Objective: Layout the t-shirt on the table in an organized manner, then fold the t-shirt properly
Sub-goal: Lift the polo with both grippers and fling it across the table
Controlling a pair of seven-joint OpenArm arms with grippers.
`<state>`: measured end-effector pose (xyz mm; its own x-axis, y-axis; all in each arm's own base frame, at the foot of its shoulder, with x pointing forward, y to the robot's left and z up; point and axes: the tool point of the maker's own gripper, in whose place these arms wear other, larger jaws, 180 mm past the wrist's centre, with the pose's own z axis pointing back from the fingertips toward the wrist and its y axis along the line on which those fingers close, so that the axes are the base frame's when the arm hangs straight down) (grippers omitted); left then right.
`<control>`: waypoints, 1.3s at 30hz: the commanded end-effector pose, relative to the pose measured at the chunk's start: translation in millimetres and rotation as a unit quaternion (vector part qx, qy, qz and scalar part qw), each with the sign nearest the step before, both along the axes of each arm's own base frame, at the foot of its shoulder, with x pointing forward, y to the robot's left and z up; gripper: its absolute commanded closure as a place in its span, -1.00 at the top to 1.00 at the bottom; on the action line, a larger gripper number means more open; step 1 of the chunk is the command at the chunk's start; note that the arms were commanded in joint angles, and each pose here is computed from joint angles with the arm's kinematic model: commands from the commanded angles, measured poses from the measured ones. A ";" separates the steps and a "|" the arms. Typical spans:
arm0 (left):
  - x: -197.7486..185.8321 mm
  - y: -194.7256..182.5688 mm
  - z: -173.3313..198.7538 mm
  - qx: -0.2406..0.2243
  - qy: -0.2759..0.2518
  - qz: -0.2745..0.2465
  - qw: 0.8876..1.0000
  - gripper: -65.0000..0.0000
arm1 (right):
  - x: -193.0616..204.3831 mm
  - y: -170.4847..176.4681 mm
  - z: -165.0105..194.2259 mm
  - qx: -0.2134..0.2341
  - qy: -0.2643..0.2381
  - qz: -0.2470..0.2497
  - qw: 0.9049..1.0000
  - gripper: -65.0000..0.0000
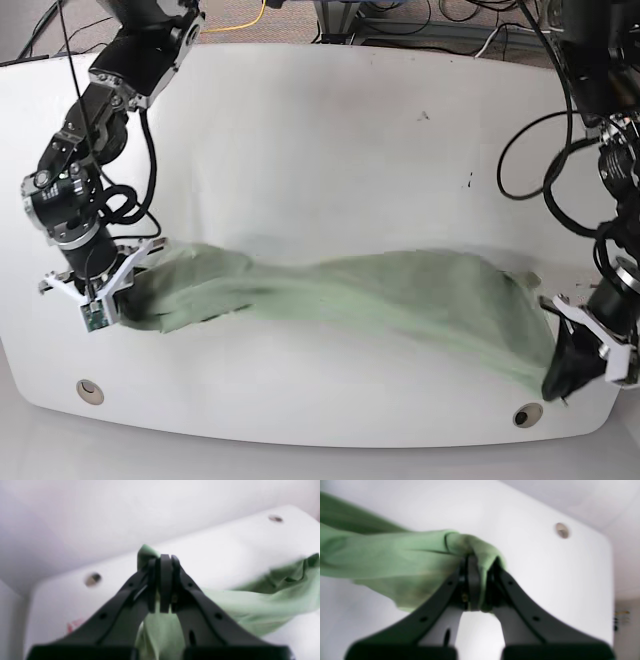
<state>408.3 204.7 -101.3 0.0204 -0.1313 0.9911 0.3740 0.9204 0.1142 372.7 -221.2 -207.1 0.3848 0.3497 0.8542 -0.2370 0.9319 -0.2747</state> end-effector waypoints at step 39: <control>6.5 41.6 331.1 -0.048 -0.286 0.020 0.957 -1.00 | 134.2 -38.6 351.2 -0.071 -0.219 0.030 0.973 -1.00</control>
<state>430.9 241.9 197.3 -0.4449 -0.0678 0.8930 0.2542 0.9466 0.1985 517.9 -252.1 105.1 0.0443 0.4876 0.8719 -0.1727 0.8634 -0.4740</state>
